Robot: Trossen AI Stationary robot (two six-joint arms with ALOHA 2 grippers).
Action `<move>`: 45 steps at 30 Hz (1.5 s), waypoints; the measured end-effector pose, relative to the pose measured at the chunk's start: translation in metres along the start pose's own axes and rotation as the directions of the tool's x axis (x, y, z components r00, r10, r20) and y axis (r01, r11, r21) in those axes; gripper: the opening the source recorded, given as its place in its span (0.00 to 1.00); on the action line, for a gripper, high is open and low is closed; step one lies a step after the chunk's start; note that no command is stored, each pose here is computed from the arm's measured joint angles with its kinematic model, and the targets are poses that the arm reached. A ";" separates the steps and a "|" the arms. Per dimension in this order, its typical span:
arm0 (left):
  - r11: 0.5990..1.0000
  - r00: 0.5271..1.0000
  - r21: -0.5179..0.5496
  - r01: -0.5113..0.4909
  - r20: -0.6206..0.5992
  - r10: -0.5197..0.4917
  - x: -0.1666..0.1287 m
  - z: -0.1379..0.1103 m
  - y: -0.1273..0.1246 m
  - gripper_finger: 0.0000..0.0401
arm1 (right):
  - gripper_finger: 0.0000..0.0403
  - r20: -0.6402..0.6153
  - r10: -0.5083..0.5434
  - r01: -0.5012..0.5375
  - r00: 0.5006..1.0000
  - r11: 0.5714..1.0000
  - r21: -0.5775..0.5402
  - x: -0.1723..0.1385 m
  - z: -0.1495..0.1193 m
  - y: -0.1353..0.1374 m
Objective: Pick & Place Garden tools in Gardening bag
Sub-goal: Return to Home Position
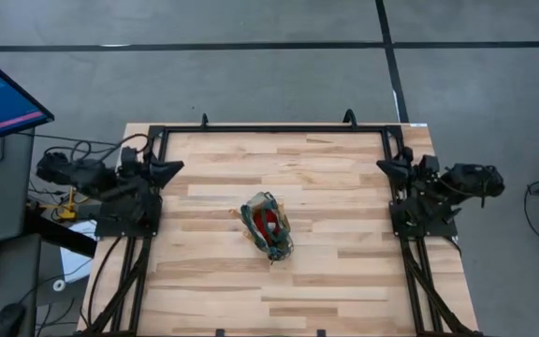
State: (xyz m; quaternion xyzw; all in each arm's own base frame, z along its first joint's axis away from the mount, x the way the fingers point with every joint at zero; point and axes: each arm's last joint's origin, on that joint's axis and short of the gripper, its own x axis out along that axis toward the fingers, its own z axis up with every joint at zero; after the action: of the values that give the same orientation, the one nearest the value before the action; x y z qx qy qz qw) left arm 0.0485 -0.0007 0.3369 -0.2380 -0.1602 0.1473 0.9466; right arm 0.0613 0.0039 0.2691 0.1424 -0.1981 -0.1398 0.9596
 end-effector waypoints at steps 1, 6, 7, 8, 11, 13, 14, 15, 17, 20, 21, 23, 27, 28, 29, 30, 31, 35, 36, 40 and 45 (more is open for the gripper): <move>1.000 1.000 0.003 -0.003 -0.007 0.003 -0.001 -0.006 0.002 0.01 | 0.00 0.009 -0.002 0.002 1.000 1.000 0.010 -0.001 -0.004 -0.002; 1.000 0.999 0.003 -0.017 -0.033 0.017 -0.004 -0.032 0.014 0.01 | 0.00 -0.012 -0.054 0.054 0.998 0.999 0.009 -0.001 -0.027 -0.004; 1.000 0.999 0.007 -0.019 -0.041 0.019 -0.004 -0.037 0.016 0.01 | 0.00 -0.026 -0.060 0.060 0.998 0.998 0.008 -0.001 -0.033 -0.005; 1.000 0.999 0.005 -0.021 -0.045 0.021 -0.005 -0.041 0.018 0.01 | 0.00 -0.047 -0.068 0.069 0.997 0.998 0.005 -0.001 -0.040 -0.006; 0.999 0.998 -0.003 -0.033 -0.047 0.033 -0.007 -0.051 0.023 0.01 | 0.00 -0.061 -0.076 0.079 0.995 0.996 0.044 -0.002 -0.049 -0.007; 0.999 0.998 0.000 -0.038 -0.049 0.038 -0.008 -0.058 0.027 0.01 | 0.00 -0.084 -0.081 0.086 0.993 0.995 0.054 -0.002 -0.059 -0.009; 0.999 0.998 0.000 -0.038 -0.048 0.037 -0.009 -0.060 0.028 0.01 | 0.00 -0.100 -0.087 0.092 0.991 0.994 0.051 -0.003 -0.063 -0.009; 0.999 0.998 -0.001 -0.036 -0.049 0.036 -0.009 -0.063 0.029 0.01 | 0.00 -0.106 -0.087 0.094 0.990 0.994 0.057 -0.003 -0.066 -0.010; 0.999 0.998 0.011 -0.032 -0.062 0.032 -0.010 -0.070 0.032 0.01 | 0.00 -0.099 -0.090 0.098 0.991 0.992 0.079 -0.003 -0.067 -0.010; 0.999 0.996 0.031 -0.044 -0.075 0.046 -0.011 -0.077 0.035 0.01 | 0.00 -0.117 -0.096 0.104 0.988 0.992 0.072 -0.005 -0.075 -0.012; 0.998 0.996 0.032 -0.046 -0.076 0.048 -0.011 -0.078 0.035 0.01 | 0.00 -0.117 -0.096 0.105 0.989 0.992 0.074 -0.005 -0.076 -0.012; 0.997 0.994 0.048 -0.060 -0.084 0.063 -0.010 -0.083 0.037 0.01 | 0.00 -0.130 -0.099 0.109 0.987 0.992 0.071 -0.006 -0.081 -0.013; 0.998 0.994 0.054 -0.038 -0.099 0.043 -0.010 -0.083 0.036 0.01 | 0.00 -0.139 -0.122 0.136 0.983 0.986 0.096 -0.006 -0.085 -0.014; 0.999 0.995 0.044 -0.011 -0.100 0.015 -0.010 -0.080 0.034 0.01 | 0.00 -0.145 -0.125 0.139 0.982 0.986 0.090 -0.006 -0.086 -0.015; 0.999 0.994 0.038 0.011 -0.105 -0.007 -0.011 -0.079 0.033 0.01 | 0.00 -0.151 -0.126 0.140 0.980 0.987 0.083 -0.007 -0.086 -0.015; 0.999 0.993 0.037 0.036 -0.118 -0.031 -0.011 -0.080 0.033 0.01 | 0.00 -0.160 -0.128 0.141 0.979 0.987 0.071 -0.007 -0.088 -0.015; 0.998 0.989 0.029 0.064 -0.135 -0.060 -0.011 -0.081 0.032 0.01 | 0.00 -0.173 -0.133 0.144 0.976 0.988 0.053 -0.007 -0.089 -0.015; 0.997 0.968 0.025 0.073 -0.244 -0.065 -0.012 -0.092 0.036 0.01 | 0.00 -0.225 -0.148 0.153 0.963 0.988 0.009 -0.009 -0.096 -0.017; 0.997 0.965 0.026 0.067 -0.256 -0.058 -0.013 -0.093 0.036 0.01 | 0.00 -0.234 -0.150 0.157 0.961 0.988 0.009 -0.009 -0.097 -0.017; 0.996 0.961 0.055 0.063 -0.271 -0.046 -0.013 -0.099 0.038 0.01 | 0.00 -0.254 -0.157 0.164 0.954 0.986 0.007 -0.010 -0.099 -0.018; 0.996 0.946 0.075 0.052 -0.323 -0.025 -0.012 -0.123 0.045 0.01 | 0.00 -0.256 -0.158 0.163 0.954 0.987 0.000 -0.010 -0.099 -0.018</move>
State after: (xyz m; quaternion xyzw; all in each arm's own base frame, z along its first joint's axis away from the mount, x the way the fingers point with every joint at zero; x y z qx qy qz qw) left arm 0.0742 -0.0172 0.2088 -0.2162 -0.0023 0.0948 0.9717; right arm 0.0906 0.0119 0.1723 0.1848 -0.0622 -0.1955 0.9611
